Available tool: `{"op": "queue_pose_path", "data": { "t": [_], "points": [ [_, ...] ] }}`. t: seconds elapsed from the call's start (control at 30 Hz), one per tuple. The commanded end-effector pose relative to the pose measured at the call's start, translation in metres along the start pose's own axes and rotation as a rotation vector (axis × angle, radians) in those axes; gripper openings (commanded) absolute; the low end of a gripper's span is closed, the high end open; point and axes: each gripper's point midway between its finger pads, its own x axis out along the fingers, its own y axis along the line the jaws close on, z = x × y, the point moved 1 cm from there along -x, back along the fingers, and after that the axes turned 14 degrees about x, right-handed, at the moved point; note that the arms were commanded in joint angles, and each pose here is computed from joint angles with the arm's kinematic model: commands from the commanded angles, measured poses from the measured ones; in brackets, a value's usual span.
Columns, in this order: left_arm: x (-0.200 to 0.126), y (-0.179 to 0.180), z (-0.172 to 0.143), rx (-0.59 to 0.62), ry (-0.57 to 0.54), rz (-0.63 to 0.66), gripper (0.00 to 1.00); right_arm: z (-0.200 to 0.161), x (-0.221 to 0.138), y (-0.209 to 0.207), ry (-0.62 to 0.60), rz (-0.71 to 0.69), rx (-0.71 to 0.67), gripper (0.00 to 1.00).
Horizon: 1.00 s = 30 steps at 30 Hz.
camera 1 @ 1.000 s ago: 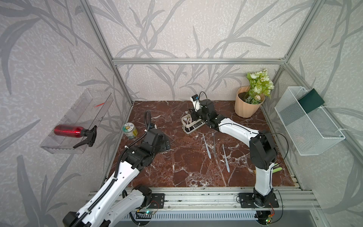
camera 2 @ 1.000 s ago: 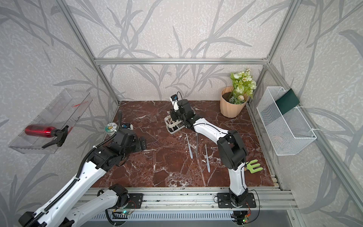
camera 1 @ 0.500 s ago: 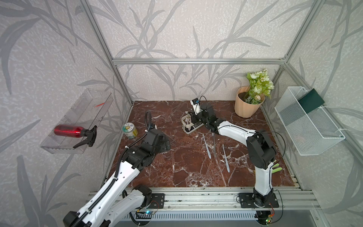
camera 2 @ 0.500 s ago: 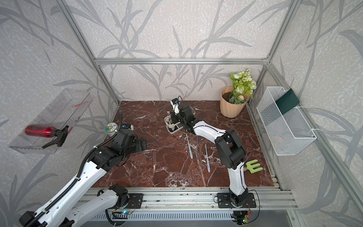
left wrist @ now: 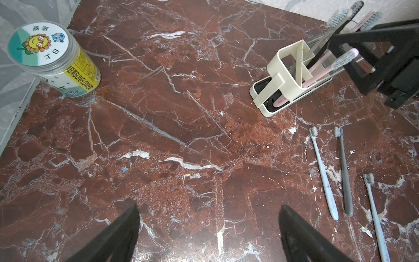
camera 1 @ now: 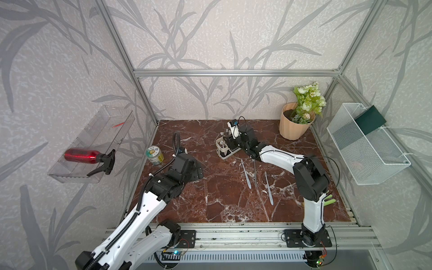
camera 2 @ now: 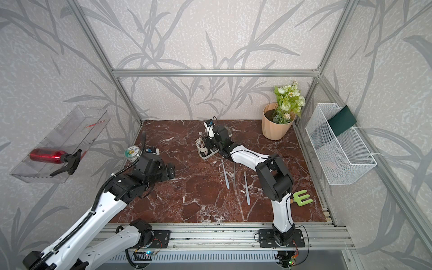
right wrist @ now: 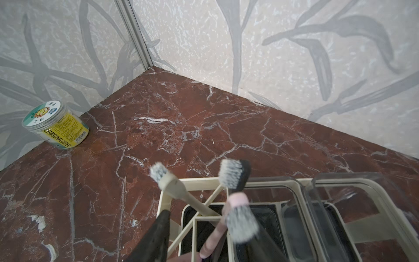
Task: Place the toothbrush into the toothbrush holder
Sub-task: Place the toothbrush in the toothbrush holder, then pick up the toothbrush from the center of the board.
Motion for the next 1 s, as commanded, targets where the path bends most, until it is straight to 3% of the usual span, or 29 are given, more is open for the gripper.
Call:
{"op": "queue_pose_path", "data": {
  "t": [0.0,0.37,0.57,0.73,0.97],
  "points": [
    [0.002,0.003,-0.002,0.0,0.005,0.014,0.95,0.043,-0.03,0.01,-0.107,0.003,-0.004,0.57],
    [0.001,0.004,-0.002,0.0,0.005,0.016,0.94,0.087,-0.105,0.002,-0.223,-0.091,0.013,0.63],
    [0.001,0.003,-0.003,0.0,0.006,0.014,0.94,0.03,-0.117,-0.041,-0.105,-0.23,0.146,0.64],
    [0.001,0.003,-0.003,0.0,0.007,0.012,0.94,-0.037,-0.1,-0.066,0.051,-0.293,0.206,0.63],
    [0.002,0.004,-0.004,-0.001,0.011,0.016,0.94,-0.077,-0.077,-0.079,0.168,-0.323,0.215,0.62]
  ]
}}
